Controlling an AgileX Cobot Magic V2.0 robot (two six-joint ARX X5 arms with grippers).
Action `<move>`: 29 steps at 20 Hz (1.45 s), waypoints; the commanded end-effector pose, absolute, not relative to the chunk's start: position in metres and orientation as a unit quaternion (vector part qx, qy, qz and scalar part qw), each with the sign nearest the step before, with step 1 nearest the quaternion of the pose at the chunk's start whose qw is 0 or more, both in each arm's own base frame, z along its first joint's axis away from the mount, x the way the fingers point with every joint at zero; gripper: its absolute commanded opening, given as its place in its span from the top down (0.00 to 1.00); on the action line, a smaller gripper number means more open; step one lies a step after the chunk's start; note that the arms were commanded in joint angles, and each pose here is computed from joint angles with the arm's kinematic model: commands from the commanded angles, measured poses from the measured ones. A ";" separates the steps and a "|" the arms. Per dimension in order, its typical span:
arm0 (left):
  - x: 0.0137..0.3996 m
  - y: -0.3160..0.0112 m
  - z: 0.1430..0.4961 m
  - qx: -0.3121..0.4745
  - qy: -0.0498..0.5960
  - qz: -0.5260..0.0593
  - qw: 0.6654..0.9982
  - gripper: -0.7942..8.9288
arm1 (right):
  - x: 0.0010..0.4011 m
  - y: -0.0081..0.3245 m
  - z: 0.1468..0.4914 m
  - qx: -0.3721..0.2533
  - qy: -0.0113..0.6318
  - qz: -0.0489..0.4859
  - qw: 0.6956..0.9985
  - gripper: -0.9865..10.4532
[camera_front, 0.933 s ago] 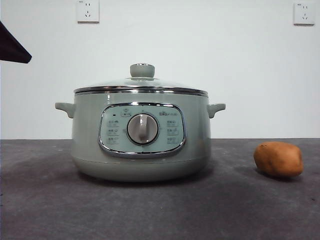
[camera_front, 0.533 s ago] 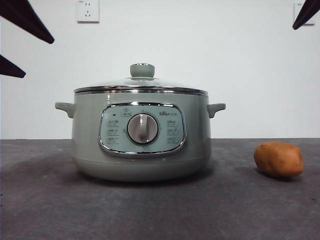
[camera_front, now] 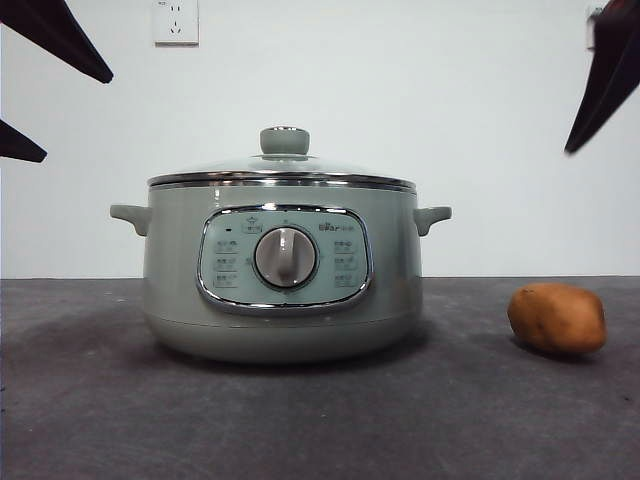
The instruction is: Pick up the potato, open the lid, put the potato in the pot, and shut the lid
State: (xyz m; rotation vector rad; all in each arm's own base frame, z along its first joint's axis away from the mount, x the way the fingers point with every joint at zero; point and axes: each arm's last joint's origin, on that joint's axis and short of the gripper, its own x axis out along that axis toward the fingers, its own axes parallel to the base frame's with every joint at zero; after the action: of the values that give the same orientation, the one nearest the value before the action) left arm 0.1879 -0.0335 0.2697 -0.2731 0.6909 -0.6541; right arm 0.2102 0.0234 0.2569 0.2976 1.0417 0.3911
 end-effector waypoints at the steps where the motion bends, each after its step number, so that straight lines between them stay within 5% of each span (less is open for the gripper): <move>1: 0.188 -0.034 0.270 -0.134 0.331 -0.314 0.880 0.33 | 0.224 0.034 0.250 0.090 0.513 0.162 0.838 0.19; 5: 0.188 -0.033 0.270 -0.133 0.335 -0.314 0.878 0.33 | 0.251 0.055 0.235 0.004 0.535 0.133 0.834 0.20; 14: 0.184 -0.033 0.265 -0.125 0.360 -0.315 0.869 0.33 | 0.294 0.072 0.190 -0.022 0.550 0.137 0.823 0.21; 15: 0.184 -0.033 0.265 -0.125 0.360 -0.315 0.869 0.33 | 0.295 0.072 0.186 -0.023 0.555 0.136 0.820 0.29; 18: 0.184 -0.033 0.265 -0.121 0.358 -0.316 0.870 0.34 | 0.296 0.073 0.179 -0.023 0.568 0.135 0.812 0.89; 24: 0.185 -0.033 0.272 -0.118 0.349 -0.318 0.874 0.34 | 0.293 0.072 0.185 -0.022 0.571 0.134 0.809 0.92; 29: 0.189 -0.040 0.304 -0.103 0.327 -0.326 0.881 0.34 | 0.271 0.067 0.221 -0.021 0.547 0.137 0.825 0.92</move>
State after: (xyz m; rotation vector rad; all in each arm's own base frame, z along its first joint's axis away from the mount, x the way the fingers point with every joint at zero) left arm 0.1890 -0.0397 0.3053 -0.2250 0.6842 -0.6730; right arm 0.2701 0.0664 0.2207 -0.0386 1.1665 0.2902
